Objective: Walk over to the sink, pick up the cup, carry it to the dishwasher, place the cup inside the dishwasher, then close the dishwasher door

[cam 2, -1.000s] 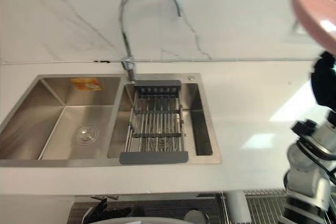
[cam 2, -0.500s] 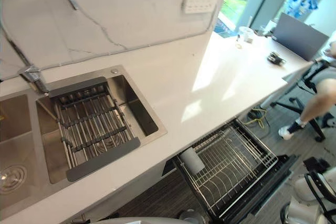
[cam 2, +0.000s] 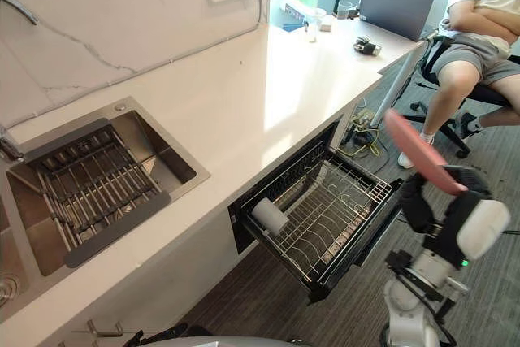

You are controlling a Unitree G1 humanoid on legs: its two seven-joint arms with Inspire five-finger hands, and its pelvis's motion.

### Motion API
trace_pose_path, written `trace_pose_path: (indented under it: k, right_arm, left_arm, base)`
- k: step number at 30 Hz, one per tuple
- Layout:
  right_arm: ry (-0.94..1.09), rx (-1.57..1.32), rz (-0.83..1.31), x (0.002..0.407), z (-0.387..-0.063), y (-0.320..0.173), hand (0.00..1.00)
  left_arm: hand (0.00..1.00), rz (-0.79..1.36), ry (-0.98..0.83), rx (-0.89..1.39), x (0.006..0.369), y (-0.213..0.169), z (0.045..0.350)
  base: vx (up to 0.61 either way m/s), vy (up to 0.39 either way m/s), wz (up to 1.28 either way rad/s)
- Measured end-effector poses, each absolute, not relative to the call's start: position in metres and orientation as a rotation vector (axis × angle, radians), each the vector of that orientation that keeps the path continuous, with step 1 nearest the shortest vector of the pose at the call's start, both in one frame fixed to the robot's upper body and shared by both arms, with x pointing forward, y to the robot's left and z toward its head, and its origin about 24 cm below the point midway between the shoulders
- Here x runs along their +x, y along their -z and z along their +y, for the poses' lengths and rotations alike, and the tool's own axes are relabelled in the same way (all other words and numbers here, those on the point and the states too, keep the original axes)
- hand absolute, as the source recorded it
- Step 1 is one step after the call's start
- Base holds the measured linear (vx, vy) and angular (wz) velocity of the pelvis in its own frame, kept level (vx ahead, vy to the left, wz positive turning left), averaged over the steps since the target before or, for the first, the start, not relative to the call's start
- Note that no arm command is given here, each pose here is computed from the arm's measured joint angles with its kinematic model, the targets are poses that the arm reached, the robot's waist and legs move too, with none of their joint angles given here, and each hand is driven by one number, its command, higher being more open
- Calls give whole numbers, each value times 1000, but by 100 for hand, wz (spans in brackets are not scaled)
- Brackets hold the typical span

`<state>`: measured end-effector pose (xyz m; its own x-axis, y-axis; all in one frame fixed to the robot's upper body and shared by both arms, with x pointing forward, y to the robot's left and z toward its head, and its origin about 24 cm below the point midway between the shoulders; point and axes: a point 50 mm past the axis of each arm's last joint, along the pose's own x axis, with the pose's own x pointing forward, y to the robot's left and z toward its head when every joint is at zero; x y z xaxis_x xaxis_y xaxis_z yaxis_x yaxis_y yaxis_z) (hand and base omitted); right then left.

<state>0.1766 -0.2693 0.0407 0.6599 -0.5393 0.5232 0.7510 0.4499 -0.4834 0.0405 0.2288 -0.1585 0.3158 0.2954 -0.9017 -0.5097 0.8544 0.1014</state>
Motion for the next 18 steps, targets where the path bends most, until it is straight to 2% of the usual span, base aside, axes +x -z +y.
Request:
trace_pose_path:
  k: [5, 9, 14, 18]
  right_arm:
    - [645, -748, -237, 192, -248, -25, 0]
    - [580, -770, -125, 195, -247, -8, 0]
    - [560, -858, -31, 209, -267, 0, 0]
    - [645, -909, -34, 229, -288, -15, 0]
  left_arm:
    - [100, 1115, -530, -222, 44, 157, 227]
    - [100, 1112, -520, -226, 45, 157, 226]
    - [100, 1061, -471, -238, 59, 154, 223]
    - [100, 1019, -388, -251, 76, 151, 214]
  base:
    - [-28, 50, 28]
    - [22, 42, 21]
    - [-9, 23, 31]
    - [-39, 57, 21]
